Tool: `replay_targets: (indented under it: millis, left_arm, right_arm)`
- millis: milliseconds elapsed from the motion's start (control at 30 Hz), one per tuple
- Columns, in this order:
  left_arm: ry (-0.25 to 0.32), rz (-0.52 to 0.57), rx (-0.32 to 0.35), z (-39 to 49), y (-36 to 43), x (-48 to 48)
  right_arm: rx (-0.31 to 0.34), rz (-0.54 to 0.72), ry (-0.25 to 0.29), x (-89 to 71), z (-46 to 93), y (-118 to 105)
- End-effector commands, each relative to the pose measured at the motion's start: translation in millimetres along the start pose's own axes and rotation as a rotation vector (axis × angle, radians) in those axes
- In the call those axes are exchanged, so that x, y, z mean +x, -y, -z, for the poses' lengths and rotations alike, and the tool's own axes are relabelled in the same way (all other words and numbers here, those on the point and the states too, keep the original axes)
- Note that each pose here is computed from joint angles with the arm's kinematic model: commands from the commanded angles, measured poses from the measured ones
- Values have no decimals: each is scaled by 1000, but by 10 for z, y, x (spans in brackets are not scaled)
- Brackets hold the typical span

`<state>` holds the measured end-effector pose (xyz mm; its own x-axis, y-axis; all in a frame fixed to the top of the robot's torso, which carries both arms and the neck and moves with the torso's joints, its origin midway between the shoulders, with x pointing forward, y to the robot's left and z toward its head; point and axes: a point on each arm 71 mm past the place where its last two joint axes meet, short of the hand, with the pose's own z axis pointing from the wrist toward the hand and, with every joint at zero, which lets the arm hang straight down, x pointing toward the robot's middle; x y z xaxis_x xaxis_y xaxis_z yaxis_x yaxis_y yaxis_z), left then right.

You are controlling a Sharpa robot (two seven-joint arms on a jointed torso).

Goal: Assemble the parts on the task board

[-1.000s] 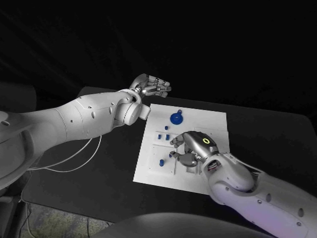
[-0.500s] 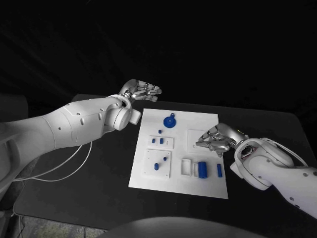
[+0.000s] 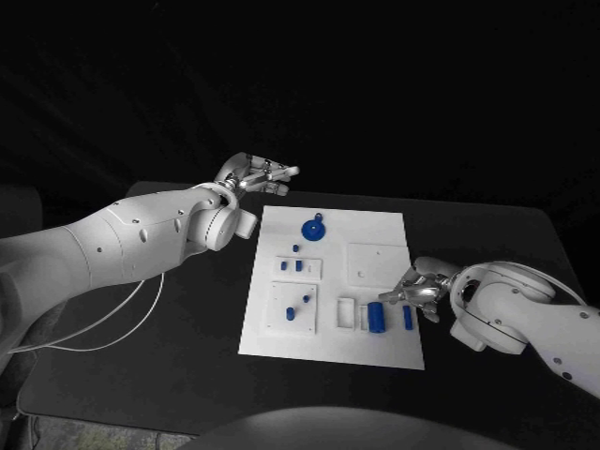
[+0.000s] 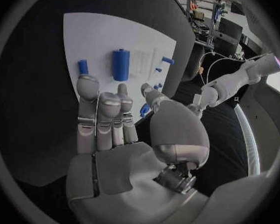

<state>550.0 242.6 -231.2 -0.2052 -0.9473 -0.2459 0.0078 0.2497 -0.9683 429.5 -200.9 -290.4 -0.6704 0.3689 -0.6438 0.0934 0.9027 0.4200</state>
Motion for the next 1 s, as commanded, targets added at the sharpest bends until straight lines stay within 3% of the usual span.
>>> replay_targets:
  millis: [33, 533, 1000]
  left_arm:
    - [-30, 13, 25, 3, 22, 46]
    - [-41, 20, 32, 18, 26, 50]
    - [-51, 25, 36, 18, 34, 75]
  right_arm:
    - [87, 26, -90, 80, -15, 53]
    - [142, 48, -63, 165, -139, 73]
    - [149, 56, -95, 384, -294, 32]
